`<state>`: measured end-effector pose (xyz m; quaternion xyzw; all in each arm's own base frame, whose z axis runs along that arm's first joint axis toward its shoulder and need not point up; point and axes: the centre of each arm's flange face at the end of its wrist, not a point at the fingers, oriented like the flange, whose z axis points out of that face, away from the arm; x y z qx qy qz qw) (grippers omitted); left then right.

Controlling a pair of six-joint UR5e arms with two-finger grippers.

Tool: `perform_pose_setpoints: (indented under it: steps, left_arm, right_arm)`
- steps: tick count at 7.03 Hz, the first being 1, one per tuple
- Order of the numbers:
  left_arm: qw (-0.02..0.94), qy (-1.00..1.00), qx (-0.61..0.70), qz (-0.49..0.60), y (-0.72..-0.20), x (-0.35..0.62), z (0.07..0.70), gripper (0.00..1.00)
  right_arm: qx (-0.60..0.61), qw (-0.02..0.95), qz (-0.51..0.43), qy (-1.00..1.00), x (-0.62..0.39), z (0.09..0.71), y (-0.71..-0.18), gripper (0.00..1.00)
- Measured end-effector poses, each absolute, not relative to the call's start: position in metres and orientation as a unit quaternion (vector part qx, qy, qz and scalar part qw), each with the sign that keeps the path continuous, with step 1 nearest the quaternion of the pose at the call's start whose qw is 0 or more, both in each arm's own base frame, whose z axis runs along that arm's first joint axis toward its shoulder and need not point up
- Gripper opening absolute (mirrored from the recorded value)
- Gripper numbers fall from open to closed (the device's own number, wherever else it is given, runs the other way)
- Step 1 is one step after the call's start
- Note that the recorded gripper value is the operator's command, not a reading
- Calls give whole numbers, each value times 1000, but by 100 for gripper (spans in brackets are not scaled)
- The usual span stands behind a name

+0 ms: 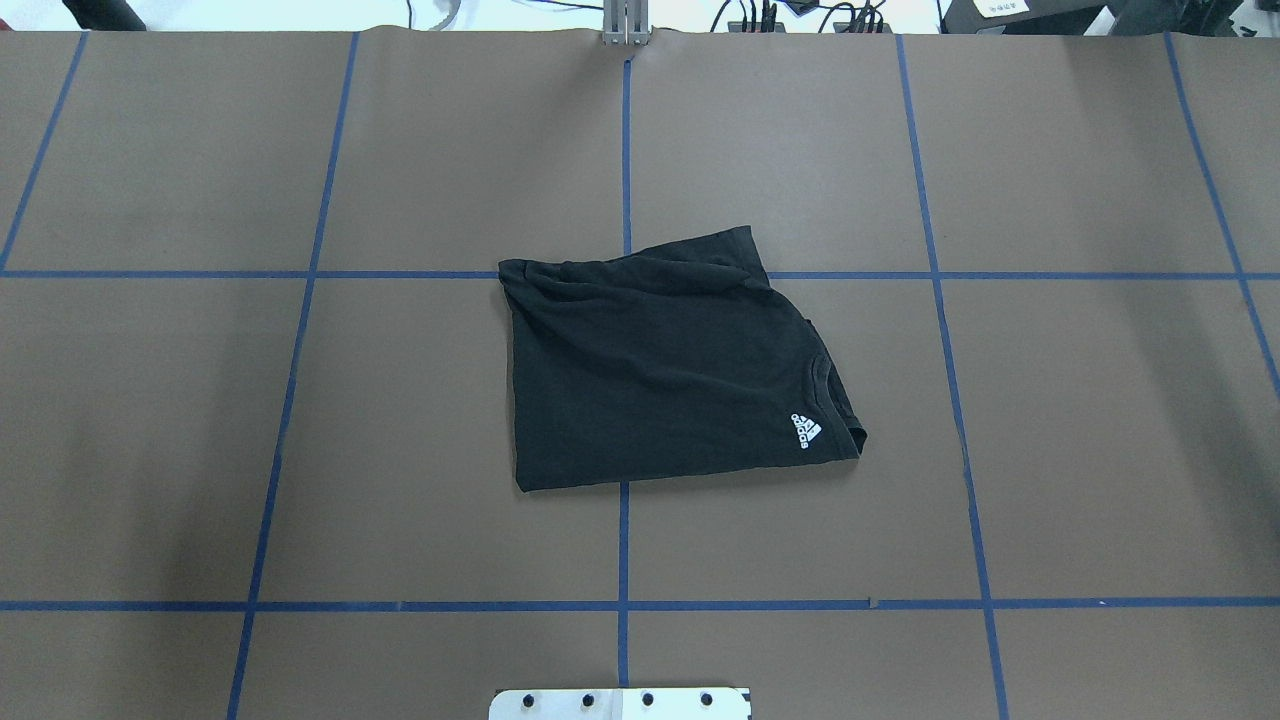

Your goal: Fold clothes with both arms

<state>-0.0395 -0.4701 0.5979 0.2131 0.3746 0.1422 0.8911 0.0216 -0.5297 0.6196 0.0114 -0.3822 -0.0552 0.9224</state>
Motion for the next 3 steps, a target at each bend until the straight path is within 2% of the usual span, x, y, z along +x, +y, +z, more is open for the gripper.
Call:
perform_pose_setpoints:
  steps: [3]
  left_arm:
    - [884,389,214,145,-464,-38,592,100]
  right_arm:
    - [11,922,-55,-382,22,620,-529,100]
